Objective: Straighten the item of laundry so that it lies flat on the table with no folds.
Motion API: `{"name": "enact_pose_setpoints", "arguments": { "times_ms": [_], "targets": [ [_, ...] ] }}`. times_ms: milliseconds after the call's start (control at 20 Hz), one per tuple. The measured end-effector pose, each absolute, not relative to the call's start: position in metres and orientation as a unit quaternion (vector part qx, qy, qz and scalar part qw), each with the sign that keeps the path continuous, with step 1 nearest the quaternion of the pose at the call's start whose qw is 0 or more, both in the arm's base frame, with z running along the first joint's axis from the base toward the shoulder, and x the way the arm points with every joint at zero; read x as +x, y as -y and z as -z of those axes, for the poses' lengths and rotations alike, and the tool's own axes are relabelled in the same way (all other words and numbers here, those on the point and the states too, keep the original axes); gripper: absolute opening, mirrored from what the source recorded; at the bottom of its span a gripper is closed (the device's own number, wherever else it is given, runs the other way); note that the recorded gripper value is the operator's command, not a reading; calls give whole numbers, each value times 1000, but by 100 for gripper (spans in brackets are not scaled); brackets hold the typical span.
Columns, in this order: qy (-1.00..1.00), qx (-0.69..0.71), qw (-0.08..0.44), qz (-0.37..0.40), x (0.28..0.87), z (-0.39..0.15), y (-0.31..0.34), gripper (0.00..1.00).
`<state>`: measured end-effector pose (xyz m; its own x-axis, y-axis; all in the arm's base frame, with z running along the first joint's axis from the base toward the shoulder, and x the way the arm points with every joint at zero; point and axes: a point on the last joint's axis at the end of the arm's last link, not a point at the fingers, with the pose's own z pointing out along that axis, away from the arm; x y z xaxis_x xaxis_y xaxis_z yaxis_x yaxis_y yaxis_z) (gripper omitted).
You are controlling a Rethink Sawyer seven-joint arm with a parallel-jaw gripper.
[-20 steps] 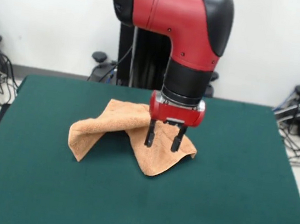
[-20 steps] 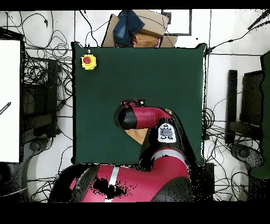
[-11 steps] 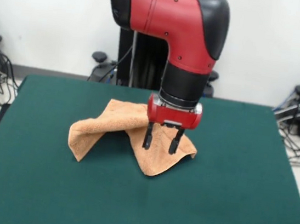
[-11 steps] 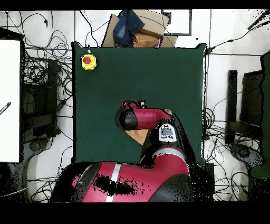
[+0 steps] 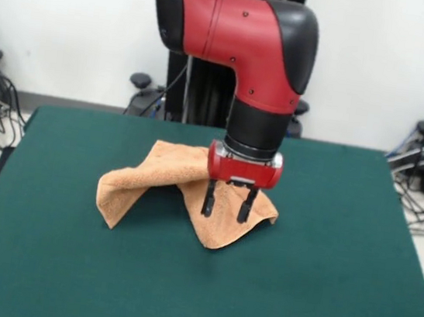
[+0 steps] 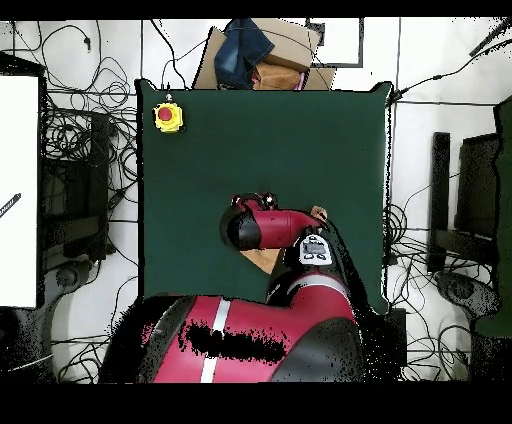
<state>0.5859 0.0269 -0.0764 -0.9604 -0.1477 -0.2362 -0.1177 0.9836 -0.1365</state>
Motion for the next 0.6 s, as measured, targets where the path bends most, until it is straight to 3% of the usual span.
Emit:
{"name": "enact_pose_setpoints", "arguments": {
  "times_ms": [600],
  "targets": [
    [-985, -69, 146, 62, 572, 104, -23, 100]
  ]
}}
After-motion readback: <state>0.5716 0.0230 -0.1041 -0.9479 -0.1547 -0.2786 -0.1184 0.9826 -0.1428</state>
